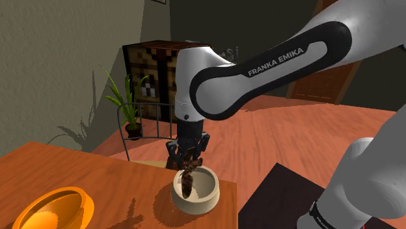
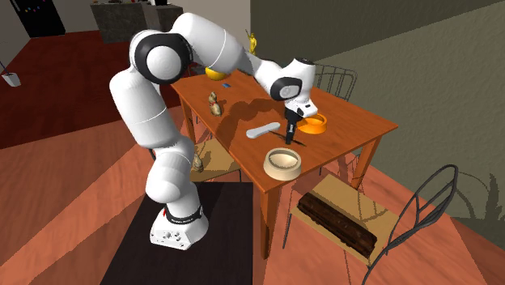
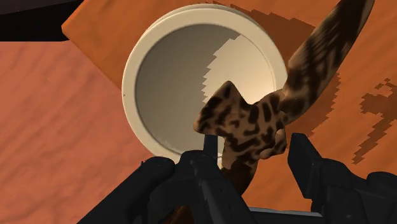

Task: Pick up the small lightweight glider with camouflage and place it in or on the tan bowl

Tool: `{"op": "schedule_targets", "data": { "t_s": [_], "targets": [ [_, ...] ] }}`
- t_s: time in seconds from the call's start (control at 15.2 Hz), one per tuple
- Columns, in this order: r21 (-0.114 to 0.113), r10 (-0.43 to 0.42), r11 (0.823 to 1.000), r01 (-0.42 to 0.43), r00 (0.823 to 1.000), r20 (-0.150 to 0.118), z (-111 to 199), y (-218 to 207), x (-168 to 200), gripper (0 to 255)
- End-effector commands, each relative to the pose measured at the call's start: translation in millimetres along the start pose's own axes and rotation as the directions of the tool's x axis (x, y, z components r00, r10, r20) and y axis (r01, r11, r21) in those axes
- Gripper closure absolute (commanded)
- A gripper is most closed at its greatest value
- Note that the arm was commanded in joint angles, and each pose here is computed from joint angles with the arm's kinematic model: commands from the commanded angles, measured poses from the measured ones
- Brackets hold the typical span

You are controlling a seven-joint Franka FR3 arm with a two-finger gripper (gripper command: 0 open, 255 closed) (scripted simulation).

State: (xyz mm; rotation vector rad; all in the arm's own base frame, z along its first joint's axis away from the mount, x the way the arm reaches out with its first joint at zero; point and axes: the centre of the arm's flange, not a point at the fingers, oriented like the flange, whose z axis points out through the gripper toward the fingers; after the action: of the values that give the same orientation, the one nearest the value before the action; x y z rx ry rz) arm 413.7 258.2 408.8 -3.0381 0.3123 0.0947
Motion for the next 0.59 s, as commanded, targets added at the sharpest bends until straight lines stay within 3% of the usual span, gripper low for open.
{"op": "schedule_targets", "data": {
  "t_s": [0.0,0.53],
  "targets": [
    [0.001,-0.001,1.0,0.001,1.0,0.0,0.0,24.5,0.0,255],
    [0.001,-0.001,1.0,0.001,1.0,0.0,42.0,27.8,2.9,255]
  ]
}}
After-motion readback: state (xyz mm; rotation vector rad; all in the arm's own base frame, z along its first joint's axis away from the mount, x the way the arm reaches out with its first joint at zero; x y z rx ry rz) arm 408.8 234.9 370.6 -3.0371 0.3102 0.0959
